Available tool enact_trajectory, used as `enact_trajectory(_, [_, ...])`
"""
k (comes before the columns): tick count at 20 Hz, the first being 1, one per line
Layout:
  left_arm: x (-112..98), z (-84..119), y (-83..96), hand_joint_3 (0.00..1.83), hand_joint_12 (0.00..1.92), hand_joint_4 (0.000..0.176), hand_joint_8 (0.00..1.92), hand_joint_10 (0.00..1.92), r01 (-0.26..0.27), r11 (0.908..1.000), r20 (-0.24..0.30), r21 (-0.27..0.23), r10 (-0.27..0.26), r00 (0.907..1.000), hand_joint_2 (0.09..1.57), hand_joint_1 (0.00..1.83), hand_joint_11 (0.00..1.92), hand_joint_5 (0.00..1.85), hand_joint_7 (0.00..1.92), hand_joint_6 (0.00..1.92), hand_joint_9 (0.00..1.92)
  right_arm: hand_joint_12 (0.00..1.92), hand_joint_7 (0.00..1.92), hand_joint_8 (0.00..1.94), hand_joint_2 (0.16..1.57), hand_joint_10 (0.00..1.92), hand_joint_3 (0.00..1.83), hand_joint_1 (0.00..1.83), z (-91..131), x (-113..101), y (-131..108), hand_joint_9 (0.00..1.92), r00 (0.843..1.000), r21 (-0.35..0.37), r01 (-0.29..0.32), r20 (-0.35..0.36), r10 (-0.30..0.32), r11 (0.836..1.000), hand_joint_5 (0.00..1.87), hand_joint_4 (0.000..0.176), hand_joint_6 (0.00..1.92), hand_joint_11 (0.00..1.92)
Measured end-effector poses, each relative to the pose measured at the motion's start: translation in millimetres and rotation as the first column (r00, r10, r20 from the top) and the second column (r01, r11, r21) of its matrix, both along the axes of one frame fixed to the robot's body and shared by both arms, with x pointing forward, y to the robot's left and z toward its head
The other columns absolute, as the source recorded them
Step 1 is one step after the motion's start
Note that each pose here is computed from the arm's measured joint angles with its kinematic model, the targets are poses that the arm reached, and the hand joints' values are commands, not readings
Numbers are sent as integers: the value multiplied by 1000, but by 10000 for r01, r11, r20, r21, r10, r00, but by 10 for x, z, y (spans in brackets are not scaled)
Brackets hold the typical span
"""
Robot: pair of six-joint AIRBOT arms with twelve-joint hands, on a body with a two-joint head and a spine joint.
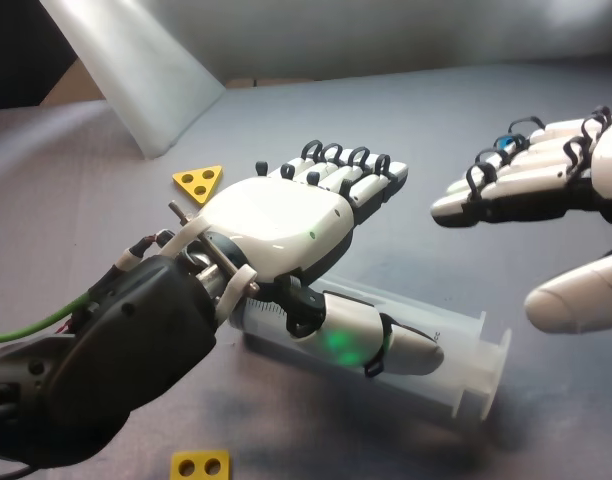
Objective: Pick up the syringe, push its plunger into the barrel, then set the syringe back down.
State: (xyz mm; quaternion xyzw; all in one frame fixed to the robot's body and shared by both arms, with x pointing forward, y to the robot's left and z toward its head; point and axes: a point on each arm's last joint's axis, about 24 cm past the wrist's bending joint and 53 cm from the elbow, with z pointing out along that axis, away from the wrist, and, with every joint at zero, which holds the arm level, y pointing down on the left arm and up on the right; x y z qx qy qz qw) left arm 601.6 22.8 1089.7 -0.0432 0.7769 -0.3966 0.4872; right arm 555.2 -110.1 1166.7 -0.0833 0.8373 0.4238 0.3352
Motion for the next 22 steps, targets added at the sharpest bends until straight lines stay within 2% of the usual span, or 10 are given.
enact_trajectory(3, [2,7,-4,2,26,0,0,0,8,10000,2,-10,-8,10000,798,423,28,83,52,2,58,337,144,8,1255,18,7,0,78,24,4,137,9999,167,51,123,-53,9998,142,0,0,0])
enact_trajectory(5, [12,23,8,7,38,0,8,5,-1,10000,51,2,1,10000,814,350,49,62,52,0,54,488,193,7,1249,14,1,0,94,38,-16,194,9998,179,121,168,-124,9998,184,0,6,0])
enact_trajectory(6, [18,35,11,7,38,0,8,5,-9,10000,80,-14,10,10000,814,350,49,62,52,0,54,488,193,7,1249,14,1,0,108,44,-17,194,9997,199,133,205,-137,9997,184,0,6,0])
enact_trajectory(9, [54,103,-28,0,55,0,11,11,183,9998,248,-14,-182,9995,780,324,77,94,71,11,76,306,132,0,1257,0,1,0,148,45,-17,116,9996,279,122,263,-129,9995,156,0,1,0])
enact_trajectory(11, [63,171,-66,0,55,0,11,10,331,9994,406,-29,-330,9986,779,319,78,96,71,10,77,300,131,0,1255,0,0,0,221,55,-28,115,9990,392,129,411,-145,9991,156,0,1,0])
enact_trajectory(12, [83,206,-78,0,62,0,12,14,442,9990,482,25,-443,9979,771,287,86,75,80,5,94,239,124,2,1256,5,0,0,275,71,-36,97,9981,439,130,600,-156,9989,150,0,2,0])
enact_trajectory(14, [124,283,-82,0,65,0,14,15,522,9986,655,70,-526,9965,771,295,91,89,93,9,103,251,123,0,1248,4,0,0,352,93,-41,97,9949,412,51,1008,-92,9991,149,0,0,0])
enact_trajectory(18, [226,486,-1,0,78,0,2,2,519,9985,998,143,-531,9936,769,297,87,97,102,1,111,249,122,0,1246,3,0,0,499,113,-13,97,9776,134,-337,2084,302,9993,148,0,0,0])
enact_trajectory(19, [238,565,10,0,76,0,0,0,698,9970,1175,323,-731,9904,759,272,81,87,90,0,102,385,132,1,1248,7,0,0,494,102,-7,120,9744,15,-449,2207,434,9990,132,0,4,0])
enact_trajectory(22, [217,708,43,0,81,0,5,6,1238,9907,1429,562,-1307,9811,757,263,87,89,89,6,102,440,144,5,1248,8,0,0,510,75,8,137,9688,-95,-658,2390,662,9978,153,0,9,0])
